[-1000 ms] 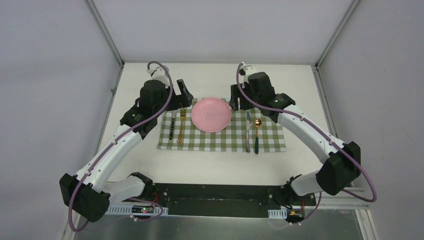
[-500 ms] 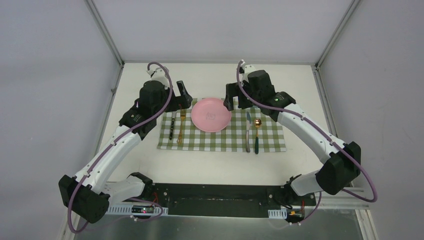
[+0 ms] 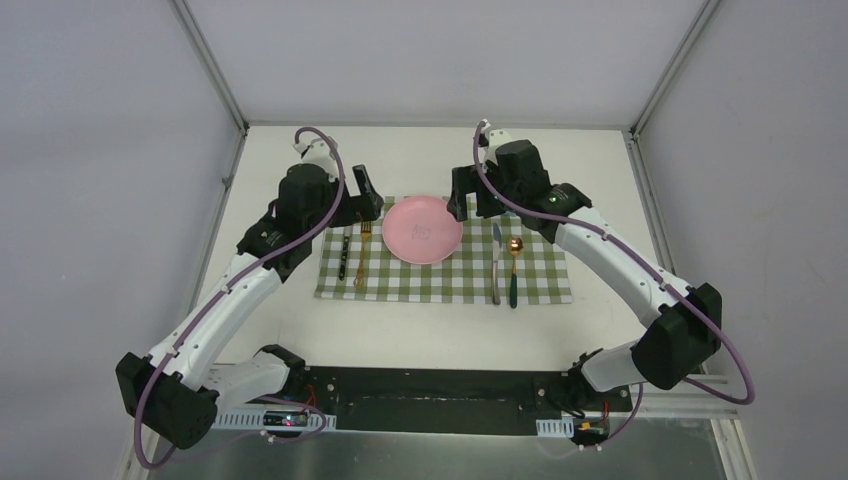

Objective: Set the dinner table for one person
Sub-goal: Reset both arms

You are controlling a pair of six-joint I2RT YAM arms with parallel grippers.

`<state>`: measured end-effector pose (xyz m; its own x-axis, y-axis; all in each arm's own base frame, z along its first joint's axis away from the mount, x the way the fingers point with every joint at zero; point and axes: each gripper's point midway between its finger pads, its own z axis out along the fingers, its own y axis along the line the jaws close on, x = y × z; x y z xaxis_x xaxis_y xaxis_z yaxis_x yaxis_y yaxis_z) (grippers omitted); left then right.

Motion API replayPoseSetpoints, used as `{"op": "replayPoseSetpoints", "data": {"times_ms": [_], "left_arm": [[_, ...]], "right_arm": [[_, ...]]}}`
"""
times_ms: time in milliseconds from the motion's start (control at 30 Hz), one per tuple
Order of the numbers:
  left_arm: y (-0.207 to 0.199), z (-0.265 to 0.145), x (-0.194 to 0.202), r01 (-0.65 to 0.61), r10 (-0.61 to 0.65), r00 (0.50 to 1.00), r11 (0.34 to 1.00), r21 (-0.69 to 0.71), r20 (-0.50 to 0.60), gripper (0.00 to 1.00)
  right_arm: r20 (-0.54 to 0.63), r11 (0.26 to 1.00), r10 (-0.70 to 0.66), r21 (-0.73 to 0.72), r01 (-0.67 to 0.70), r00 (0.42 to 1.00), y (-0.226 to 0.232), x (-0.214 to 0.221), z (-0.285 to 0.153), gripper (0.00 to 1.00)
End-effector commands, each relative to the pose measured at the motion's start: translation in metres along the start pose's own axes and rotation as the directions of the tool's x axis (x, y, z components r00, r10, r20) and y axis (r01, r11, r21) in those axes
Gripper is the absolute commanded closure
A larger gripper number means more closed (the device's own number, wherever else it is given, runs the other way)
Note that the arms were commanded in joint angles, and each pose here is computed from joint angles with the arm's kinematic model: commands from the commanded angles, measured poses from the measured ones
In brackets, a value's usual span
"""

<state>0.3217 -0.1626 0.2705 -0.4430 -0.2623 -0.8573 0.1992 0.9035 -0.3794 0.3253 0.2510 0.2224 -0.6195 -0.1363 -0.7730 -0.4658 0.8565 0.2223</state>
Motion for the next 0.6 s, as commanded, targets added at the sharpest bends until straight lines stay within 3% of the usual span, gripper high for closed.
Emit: {"op": "replayPoseSetpoints", "data": {"times_ms": [0, 567], "left_arm": [[-0.004, -0.013, -0.016, -0.017, 0.016, 0.998, 1.0, 0.016, 0.059, 0.02], [0.012, -0.036, -0.027, -0.039, 0.046, 0.992, 0.997, -0.06, 0.12, 0.02]], "right_arm": [[0.069, 1.0, -0.004, -0.031, 0.006, 0.998, 0.01, -0.022, -0.008, 0.0], [0.071, 1.0, -0.016, -0.015, 0.017, 0.997, 0.007, -0.021, -0.013, 0.0]]}}
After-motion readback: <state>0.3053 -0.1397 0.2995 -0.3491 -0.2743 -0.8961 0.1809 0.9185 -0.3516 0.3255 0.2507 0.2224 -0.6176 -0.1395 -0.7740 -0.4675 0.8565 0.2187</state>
